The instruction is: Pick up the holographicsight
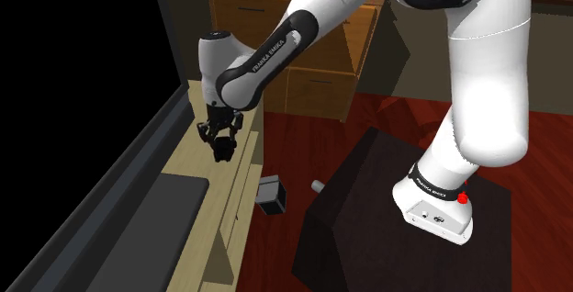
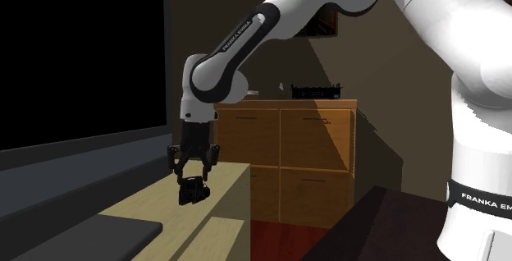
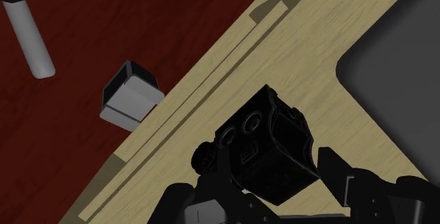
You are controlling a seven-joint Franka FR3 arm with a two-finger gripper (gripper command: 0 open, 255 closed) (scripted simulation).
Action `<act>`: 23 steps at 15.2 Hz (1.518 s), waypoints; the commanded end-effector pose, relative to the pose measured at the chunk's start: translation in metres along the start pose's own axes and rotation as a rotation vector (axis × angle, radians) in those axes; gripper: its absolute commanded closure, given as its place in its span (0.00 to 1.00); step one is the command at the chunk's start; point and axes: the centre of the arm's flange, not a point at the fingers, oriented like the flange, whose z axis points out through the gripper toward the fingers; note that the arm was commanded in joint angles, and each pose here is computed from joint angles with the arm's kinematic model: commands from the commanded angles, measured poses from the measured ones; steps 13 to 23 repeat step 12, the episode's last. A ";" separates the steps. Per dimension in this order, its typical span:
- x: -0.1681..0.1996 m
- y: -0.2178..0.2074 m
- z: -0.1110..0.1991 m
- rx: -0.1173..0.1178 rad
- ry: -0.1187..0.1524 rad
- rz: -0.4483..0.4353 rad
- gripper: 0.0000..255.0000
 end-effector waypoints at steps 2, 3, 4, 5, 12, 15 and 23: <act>0.000 -0.001 -0.016 0.000 0.000 0.000 1.00; 0.000 -0.001 -0.021 0.000 0.000 0.000 1.00; 0.000 -0.001 -0.026 0.000 0.000 0.000 1.00; 0.001 -0.002 -0.031 0.000 0.000 0.000 1.00; 0.001 -0.004 -0.059 0.000 0.000 0.000 1.00; 0.001 -0.004 -0.059 0.000 0.000 0.000 1.00; 0.001 -0.004 -0.059 0.000 0.000 0.000 1.00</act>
